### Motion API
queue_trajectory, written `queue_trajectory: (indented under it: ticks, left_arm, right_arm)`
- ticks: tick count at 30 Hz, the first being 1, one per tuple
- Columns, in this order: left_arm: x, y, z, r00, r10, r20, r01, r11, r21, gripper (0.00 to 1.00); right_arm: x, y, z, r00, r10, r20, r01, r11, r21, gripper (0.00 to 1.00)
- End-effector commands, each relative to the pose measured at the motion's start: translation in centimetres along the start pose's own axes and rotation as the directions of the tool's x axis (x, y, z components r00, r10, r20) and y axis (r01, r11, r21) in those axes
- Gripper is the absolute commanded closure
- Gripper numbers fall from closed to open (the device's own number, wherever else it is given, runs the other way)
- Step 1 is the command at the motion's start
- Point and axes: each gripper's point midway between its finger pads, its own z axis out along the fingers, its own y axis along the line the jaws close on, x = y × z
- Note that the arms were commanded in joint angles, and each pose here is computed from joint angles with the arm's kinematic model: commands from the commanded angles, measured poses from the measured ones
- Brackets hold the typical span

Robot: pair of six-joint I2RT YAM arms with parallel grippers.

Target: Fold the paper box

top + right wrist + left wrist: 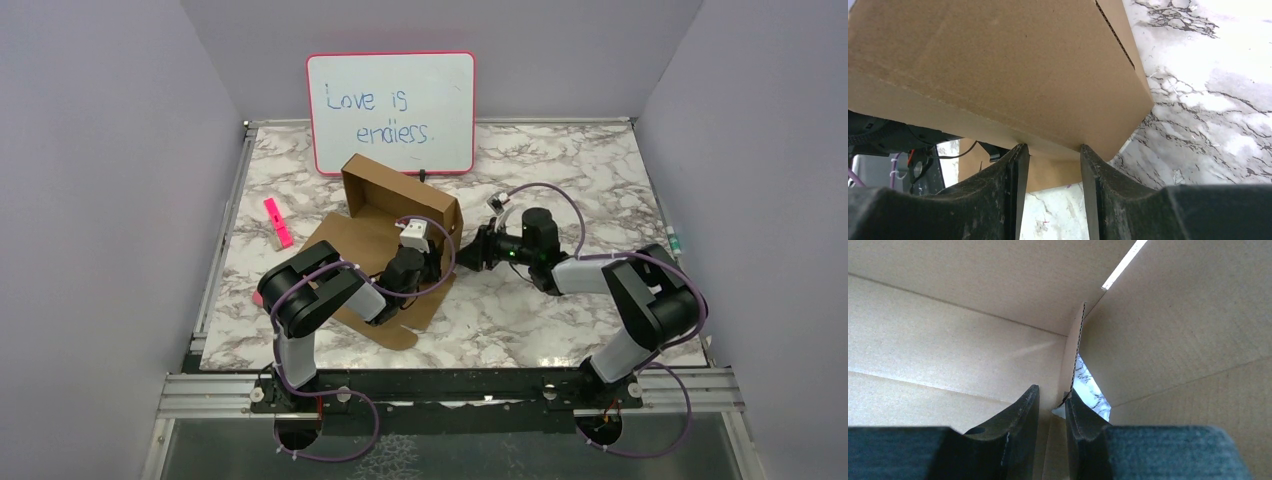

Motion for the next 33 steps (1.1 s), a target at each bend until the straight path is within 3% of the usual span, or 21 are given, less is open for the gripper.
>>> queue_trajectory:
  ticks: [1,22,27,33]
  left_arm:
    - [1.8,0.0,-0.6,0.997,0.017,-0.075,-0.015,1.000,0.026,0.74]
    - [-3.0,-1.6,-2.9,1.000,0.010,-0.005,-0.010,0.998,0.059,0.57]
    - [-4.0,-1.1,-4.5,1.000,0.014,-0.001,-0.014,0.999,0.048,0.58]
    - [-4.8,0.7,-6.2,1.000,0.026,-0.001,-0.026,1.000,0.006,0.70]
  right_arm:
    - [-0.1,-0.6,0.6,0.997,-0.066,0.041,0.064,0.997,0.033,0.54]
    - [1.6,-1.6,0.9,0.992,-0.120,0.025,0.119,0.992,0.052,0.55]
    - [1.4,-1.4,0.9,0.990,-0.141,0.027,0.140,0.989,0.042,0.55]
    - [0.9,-1.3,1.0,0.985,-0.171,0.031,0.170,0.985,0.038,0.55]
